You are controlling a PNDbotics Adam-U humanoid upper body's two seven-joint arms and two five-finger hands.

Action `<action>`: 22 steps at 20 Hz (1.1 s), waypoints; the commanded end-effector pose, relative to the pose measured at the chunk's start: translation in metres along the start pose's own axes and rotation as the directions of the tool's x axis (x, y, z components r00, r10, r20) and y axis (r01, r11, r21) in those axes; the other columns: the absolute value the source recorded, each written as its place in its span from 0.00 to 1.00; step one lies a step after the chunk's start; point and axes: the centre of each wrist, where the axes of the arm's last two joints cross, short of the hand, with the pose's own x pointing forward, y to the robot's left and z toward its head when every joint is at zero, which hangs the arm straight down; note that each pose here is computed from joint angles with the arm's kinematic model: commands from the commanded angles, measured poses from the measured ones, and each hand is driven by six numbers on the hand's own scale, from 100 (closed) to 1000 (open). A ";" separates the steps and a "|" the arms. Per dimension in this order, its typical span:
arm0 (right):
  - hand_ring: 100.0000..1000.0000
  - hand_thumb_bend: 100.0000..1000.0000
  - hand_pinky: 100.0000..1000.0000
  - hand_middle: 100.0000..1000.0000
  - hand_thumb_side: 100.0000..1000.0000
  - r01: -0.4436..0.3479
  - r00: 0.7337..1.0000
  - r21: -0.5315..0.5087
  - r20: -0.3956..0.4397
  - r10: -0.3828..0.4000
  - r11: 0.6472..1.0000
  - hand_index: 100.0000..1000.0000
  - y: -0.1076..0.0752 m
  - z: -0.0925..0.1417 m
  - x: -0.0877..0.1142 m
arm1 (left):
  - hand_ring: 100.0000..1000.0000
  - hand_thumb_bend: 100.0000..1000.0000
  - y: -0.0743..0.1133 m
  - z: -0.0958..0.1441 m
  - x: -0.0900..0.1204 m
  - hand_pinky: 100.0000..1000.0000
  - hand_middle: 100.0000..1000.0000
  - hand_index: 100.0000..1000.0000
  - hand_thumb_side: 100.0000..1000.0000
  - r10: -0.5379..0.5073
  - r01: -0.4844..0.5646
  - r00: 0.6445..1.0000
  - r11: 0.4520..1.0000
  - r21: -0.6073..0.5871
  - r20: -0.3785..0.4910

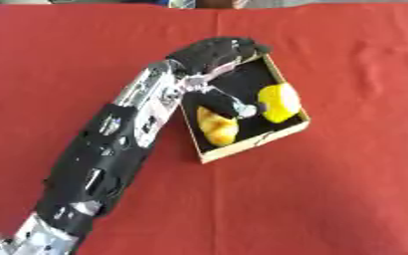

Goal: Pick up objects on the table and place them in the box.

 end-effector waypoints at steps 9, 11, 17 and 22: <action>0.96 0.00 0.88 0.76 0.61 -0.049 0.999 0.011 0.023 0.049 0.999 0.87 -0.009 -0.003 0.010 | 0.81 0.00 0.068 0.069 -0.024 0.83 0.73 0.89 0.46 0.108 -0.078 0.992 0.936 0.342 -0.070; 0.96 0.00 0.88 0.76 0.61 -0.064 0.998 0.009 0.025 0.064 0.998 0.87 -0.011 -0.003 0.011 | 0.79 0.00 0.093 0.103 -0.028 0.82 0.72 0.88 0.48 0.170 -0.115 0.983 0.865 0.489 -0.070; 0.96 0.00 0.88 0.76 0.60 -0.104 0.994 0.001 0.039 0.104 0.995 0.86 -0.017 -0.005 0.014 | 0.76 0.00 0.137 0.209 -0.023 0.79 0.70 0.90 0.53 0.225 -0.103 0.973 0.590 0.801 -0.041; 0.95 0.00 0.88 0.76 0.59 -0.125 0.991 -0.013 0.050 0.126 0.992 0.86 -0.021 -0.004 0.016 | 0.77 0.00 0.129 0.251 -0.036 0.78 0.71 0.89 0.47 0.231 -0.104 0.973 0.375 0.921 0.016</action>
